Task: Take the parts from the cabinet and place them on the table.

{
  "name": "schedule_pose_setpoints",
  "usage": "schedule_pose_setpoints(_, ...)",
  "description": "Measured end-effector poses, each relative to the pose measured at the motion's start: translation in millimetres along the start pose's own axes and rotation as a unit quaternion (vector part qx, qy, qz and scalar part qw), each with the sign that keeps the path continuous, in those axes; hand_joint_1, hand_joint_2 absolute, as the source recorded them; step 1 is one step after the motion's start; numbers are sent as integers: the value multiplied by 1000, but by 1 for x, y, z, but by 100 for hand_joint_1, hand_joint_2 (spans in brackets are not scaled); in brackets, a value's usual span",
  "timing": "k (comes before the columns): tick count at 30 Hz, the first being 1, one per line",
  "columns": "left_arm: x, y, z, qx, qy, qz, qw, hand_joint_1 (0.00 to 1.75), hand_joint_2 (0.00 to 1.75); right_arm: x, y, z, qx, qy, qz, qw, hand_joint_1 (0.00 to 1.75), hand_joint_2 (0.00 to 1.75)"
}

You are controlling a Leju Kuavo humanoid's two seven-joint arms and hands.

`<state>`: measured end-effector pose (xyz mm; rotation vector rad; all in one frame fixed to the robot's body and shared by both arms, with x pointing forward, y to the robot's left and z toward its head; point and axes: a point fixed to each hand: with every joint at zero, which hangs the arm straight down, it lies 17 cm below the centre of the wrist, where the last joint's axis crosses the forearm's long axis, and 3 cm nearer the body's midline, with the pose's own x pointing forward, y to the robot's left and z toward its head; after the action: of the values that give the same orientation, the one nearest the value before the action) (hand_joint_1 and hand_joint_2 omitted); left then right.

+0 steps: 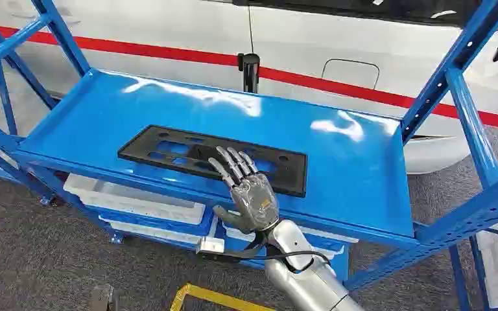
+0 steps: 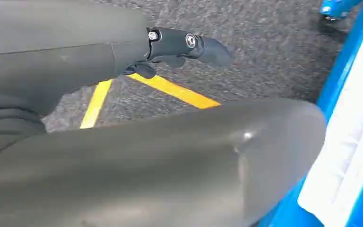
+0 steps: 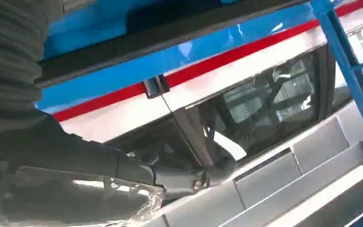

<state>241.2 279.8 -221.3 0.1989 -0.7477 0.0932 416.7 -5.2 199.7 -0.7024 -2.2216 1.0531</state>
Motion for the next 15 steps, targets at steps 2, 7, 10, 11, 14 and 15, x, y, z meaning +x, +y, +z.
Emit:
schedule_pose_setpoints(2,1,0,0,0,-1,0,1000,0,0,0,0,0,0,0,0,1000,0,175)
schedule_pose_setpoints(7,1,1,-1,1,-2,-1,1000,0,0,4,-3,-5,-5,-4,-2,1000,0,175)
schedule_pose_setpoints(10,-1,1,0,1,1,-1,1000,0,0,4,-1,-3,-3,-2,-4,1000,0,175)
schedule_pose_setpoints(11,-2,1,0,2,1,-1,1000,0,0,4,-1,-3,-3,-2,-4,1000,0,175)
schedule_pose_setpoints(14,-1,2,0,3,0,-2,1000,0,0,5,-1,-4,-4,-2,-5,1000,0,175)
schedule_pose_setpoints(15,-1,5,-1,4,0,-3,1000,0,0,5,-1,-4,-4,-2,-5,1000,0,175)
